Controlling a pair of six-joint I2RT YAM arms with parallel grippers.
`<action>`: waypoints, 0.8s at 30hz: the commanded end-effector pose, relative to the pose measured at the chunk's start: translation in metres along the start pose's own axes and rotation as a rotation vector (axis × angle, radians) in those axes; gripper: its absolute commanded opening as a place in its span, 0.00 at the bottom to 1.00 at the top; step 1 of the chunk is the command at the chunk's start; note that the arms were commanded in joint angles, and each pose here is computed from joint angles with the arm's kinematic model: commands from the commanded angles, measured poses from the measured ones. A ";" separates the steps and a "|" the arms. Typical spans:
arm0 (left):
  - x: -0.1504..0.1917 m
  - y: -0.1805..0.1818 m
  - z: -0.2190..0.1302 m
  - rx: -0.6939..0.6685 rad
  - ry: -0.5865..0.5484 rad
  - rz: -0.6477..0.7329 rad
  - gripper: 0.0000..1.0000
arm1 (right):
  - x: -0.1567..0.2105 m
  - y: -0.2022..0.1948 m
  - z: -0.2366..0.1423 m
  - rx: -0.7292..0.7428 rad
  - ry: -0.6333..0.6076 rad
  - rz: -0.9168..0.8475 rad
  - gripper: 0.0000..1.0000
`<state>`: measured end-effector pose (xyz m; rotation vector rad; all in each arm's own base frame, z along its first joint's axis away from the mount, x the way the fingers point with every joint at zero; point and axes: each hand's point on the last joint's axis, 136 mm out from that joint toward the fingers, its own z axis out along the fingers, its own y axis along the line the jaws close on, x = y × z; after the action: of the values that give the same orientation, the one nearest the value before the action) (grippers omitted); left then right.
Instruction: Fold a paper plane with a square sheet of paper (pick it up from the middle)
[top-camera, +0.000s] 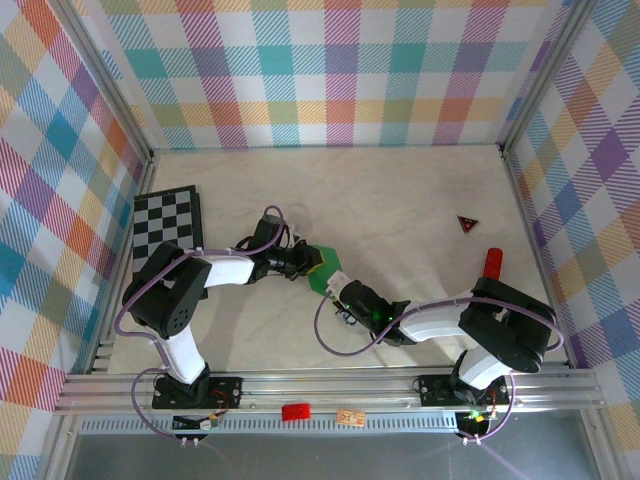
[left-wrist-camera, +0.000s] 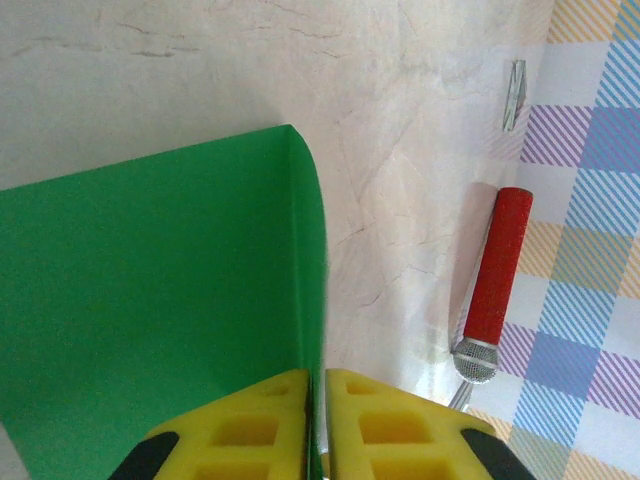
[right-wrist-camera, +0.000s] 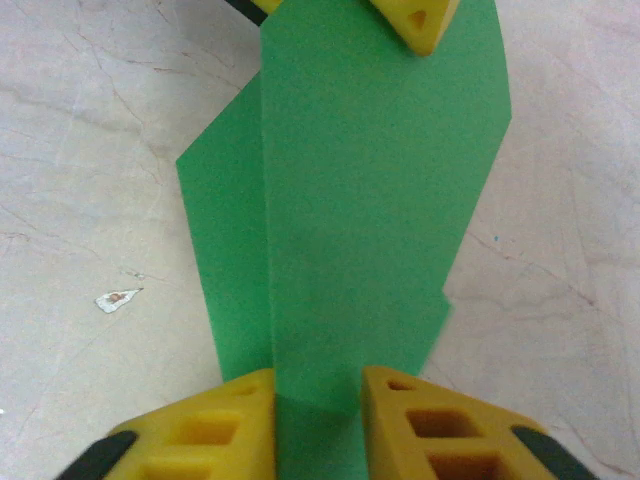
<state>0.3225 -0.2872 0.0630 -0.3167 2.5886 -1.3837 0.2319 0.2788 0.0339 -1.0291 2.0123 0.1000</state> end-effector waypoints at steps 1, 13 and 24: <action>-0.002 -0.020 -0.004 0.033 -0.008 0.046 0.13 | -0.002 -0.002 0.000 0.019 -0.020 0.017 0.30; -0.001 -0.020 -0.003 0.035 0.000 0.050 0.13 | 0.002 -0.002 0.006 0.035 -0.004 0.014 0.30; -0.001 -0.017 -0.002 0.020 0.000 0.052 0.12 | -0.001 -0.001 0.003 0.023 -0.021 0.041 0.24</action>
<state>0.3246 -0.2901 0.0671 -0.2963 2.5792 -1.3871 0.2354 0.2778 0.0290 -1.0079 2.0165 0.0784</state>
